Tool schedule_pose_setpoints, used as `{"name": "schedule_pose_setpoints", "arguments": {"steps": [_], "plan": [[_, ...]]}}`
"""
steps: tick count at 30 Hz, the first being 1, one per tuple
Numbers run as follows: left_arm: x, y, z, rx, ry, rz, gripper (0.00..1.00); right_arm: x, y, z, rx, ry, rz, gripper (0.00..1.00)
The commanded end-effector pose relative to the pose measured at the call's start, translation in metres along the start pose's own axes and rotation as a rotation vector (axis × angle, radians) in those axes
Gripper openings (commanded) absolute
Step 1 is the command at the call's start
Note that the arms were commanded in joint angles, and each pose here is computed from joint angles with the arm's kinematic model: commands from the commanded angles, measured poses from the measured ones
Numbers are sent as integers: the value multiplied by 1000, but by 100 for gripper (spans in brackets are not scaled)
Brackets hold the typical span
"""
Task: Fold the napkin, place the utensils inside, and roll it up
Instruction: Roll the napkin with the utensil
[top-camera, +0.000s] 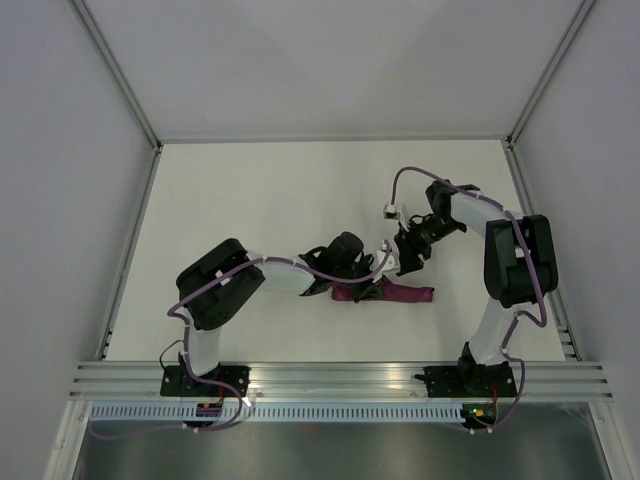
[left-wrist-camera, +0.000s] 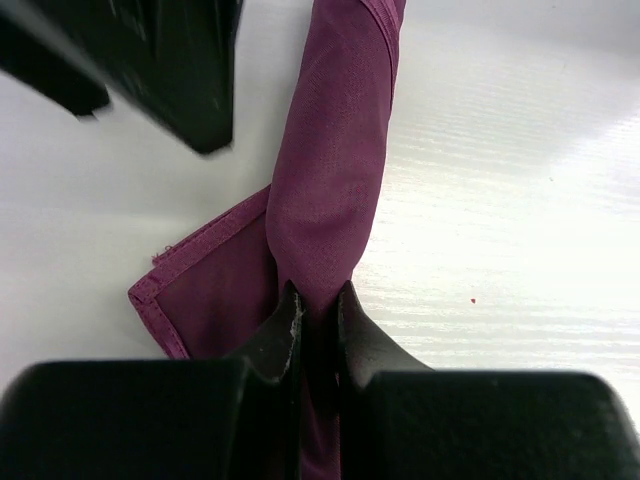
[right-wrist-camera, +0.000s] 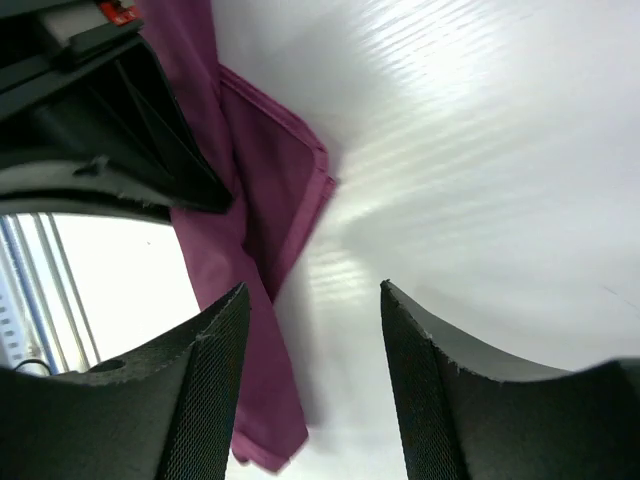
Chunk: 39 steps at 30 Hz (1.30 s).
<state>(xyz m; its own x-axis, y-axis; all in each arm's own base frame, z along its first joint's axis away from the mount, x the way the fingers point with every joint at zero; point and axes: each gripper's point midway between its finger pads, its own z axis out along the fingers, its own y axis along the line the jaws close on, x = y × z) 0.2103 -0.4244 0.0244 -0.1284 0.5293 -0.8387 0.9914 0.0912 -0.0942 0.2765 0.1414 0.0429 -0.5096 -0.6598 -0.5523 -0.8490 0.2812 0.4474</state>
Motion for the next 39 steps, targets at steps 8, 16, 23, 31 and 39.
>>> {"name": "schedule_pose_setpoints", "arguments": {"steps": [8, 16, 23, 31, 39], "plan": [[113, -39, -21, 172, 377, -485, 2, -19, 25, -38, 199, -192, -258, 66], [120, -35, -24, 192, 421, -611, 2, -3, 38, -11, 362, -157, -394, 68], [120, -30, -20, 192, 425, -737, 2, -4, 61, 25, 418, -113, -568, 68], [113, -27, -14, 193, 412, -802, 2, 5, 59, 44, 418, -39, -612, 67], [111, -21, -10, 182, 402, -839, 6, 21, 61, 61, 360, 34, -597, 55]]}}
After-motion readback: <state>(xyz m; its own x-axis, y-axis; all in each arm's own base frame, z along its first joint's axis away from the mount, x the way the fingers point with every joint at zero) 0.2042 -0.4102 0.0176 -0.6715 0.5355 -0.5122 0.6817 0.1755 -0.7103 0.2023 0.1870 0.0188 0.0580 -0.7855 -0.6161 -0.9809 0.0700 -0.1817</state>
